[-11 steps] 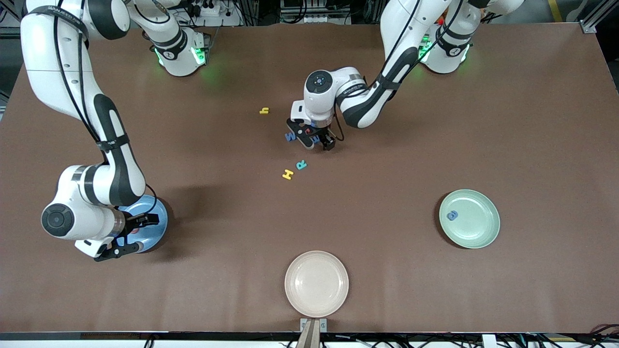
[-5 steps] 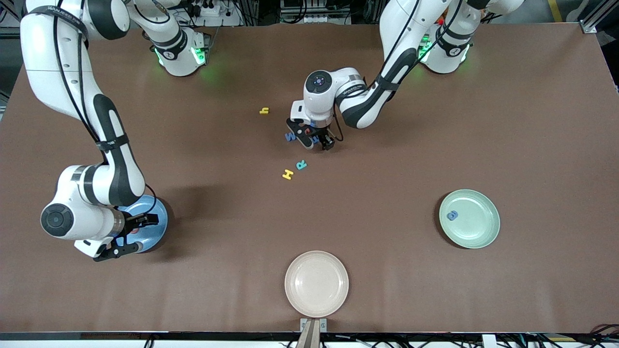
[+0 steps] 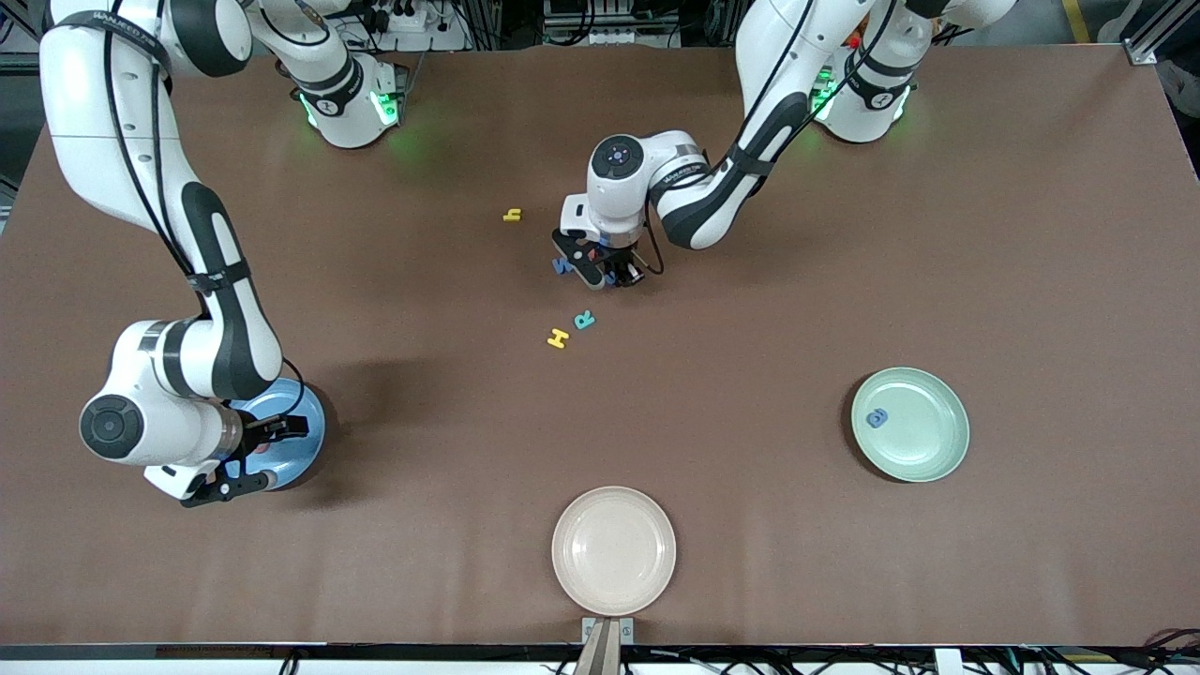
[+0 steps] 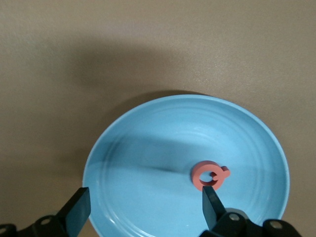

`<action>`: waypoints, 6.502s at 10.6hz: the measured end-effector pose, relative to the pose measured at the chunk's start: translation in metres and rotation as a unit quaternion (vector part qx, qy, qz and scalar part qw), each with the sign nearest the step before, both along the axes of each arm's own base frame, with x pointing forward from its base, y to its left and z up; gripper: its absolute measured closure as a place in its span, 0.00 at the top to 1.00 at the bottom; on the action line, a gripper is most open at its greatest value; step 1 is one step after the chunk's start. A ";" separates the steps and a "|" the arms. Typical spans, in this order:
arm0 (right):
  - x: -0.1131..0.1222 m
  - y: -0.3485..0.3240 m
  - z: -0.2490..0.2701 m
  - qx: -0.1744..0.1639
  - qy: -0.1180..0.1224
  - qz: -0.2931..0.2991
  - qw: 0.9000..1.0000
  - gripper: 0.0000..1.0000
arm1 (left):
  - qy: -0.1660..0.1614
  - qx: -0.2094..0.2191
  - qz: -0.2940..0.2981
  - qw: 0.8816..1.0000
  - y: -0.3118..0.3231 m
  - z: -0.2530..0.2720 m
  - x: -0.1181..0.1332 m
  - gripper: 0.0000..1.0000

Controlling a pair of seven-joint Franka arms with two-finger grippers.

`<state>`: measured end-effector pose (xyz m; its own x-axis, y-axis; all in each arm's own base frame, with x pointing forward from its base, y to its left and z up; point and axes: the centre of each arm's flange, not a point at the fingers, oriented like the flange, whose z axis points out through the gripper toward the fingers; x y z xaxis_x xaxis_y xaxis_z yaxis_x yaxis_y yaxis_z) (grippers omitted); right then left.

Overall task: Sort uppercase to blue plate, lowercase to green plate
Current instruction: 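Carry the E to the green plate while the right gripper returns to letters, then lower the right gripper to the yellow H while the left gripper lowers E, then grasp the yellow H with the right gripper while the left gripper releases E, then place the H on the blue plate while the left gripper moves to M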

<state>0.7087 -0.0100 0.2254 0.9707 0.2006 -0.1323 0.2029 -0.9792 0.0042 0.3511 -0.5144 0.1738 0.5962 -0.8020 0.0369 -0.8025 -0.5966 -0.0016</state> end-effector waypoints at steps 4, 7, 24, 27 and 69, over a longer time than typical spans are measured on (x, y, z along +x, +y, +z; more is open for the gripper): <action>-0.007 0.110 0.025 -0.001 0.004 -0.115 0.993 1.00 | -0.017 -0.011 0.045 0.999 0.015 0.023 0.035 0.27; -0.033 0.226 0.042 0.001 0.007 -0.215 0.977 1.00 | -0.049 -0.012 0.133 0.990 0.087 0.082 0.121 0.27; -0.218 0.436 -0.050 0.011 -0.017 -0.306 0.952 1.00 | -0.029 0.006 0.320 0.947 0.447 0.053 0.302 0.27; -0.217 0.435 -0.050 0.009 -0.021 -0.303 0.953 1.00 | -0.033 0.011 0.291 0.956 0.467 0.053 0.307 0.27; -0.012 0.001 0.038 0.012 -0.022 -0.072 0.997 0.70 | 0.028 -0.014 0.062 0.998 -0.036 0.038 -0.054 1.00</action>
<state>0.6964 -0.0091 0.2635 0.9944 0.0614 -0.0863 0.0604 -0.9981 -0.0144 0.2969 -0.5506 0.2117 0.6924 -0.7212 0.0232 -0.7210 -0.6904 0.0592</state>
